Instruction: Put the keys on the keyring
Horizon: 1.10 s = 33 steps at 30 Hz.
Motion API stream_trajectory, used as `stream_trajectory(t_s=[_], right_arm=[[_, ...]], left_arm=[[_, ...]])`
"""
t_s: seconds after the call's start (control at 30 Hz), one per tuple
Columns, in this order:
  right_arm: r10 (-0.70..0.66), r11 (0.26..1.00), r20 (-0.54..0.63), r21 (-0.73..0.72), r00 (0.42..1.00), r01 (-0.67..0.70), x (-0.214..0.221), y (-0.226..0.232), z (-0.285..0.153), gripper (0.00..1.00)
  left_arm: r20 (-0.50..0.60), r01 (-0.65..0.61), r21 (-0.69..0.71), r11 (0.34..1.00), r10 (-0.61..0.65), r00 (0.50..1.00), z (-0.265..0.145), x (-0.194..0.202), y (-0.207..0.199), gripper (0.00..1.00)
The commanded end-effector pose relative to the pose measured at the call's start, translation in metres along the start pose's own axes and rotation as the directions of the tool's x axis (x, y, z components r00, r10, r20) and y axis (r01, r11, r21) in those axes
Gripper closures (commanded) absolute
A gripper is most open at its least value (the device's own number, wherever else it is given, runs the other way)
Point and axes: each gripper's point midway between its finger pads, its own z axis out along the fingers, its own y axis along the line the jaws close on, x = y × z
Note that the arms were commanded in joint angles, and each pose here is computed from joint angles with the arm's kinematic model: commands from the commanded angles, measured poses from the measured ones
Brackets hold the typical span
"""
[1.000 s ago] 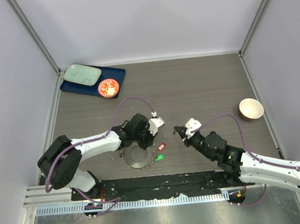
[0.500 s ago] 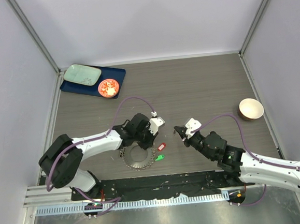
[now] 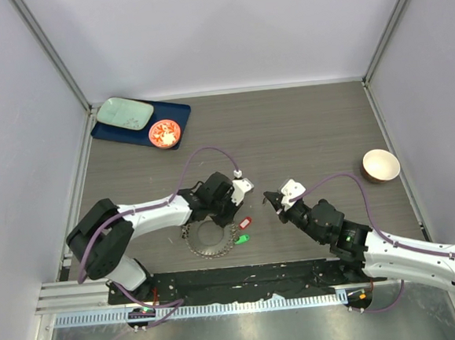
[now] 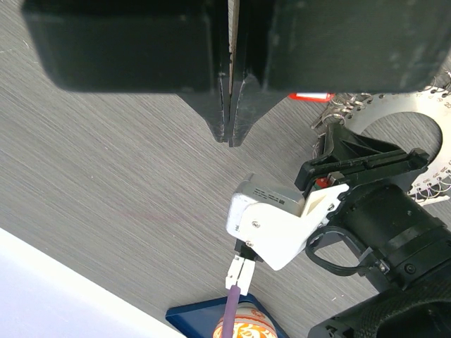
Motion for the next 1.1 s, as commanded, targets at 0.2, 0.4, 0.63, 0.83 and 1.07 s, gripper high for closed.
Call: stream_trajectory(t_s=[0.2, 0.4, 0.63, 0.83, 1.07], right_arm=[[0.037, 0.999, 0.090, 0.004, 0.995, -0.038, -0.033, -0.002, 0.002, 0.99], [0.040, 0.999, 0.095, 0.004, 0.995, -0.041, -0.035, -0.002, 0.002, 0.99], [0.045, 0.999, 0.099, 0.001, 0.994, -0.045, -0.036, -0.002, 0.001, 0.99], [0.046, 0.999, 0.104, 0.000, 0.994, -0.047, -0.037, -0.002, 0.000, 0.99], [0.048, 0.999, 0.108, 0.002, 0.993, -0.048, -0.038, -0.003, 0.000, 0.99]], left_arm=[[0.013, 0.012, -0.083, 0.996, -0.010, 1.000, -0.002, -0.017, -0.002, 0.77], [0.005, 0.003, -0.140, 0.990, -0.003, 1.000, -0.001, -0.023, -0.003, 0.77], [-0.042, -0.018, -0.200, 0.980, 0.010, 0.999, 0.000, -0.019, -0.001, 0.76], [-0.079, -0.036, -0.226, 0.973, 0.018, 0.997, 0.001, -0.014, -0.003, 0.78], [-0.106, -0.052, -0.263, 0.963, 0.025, 0.994, -0.001, -0.012, -0.001, 0.79]])
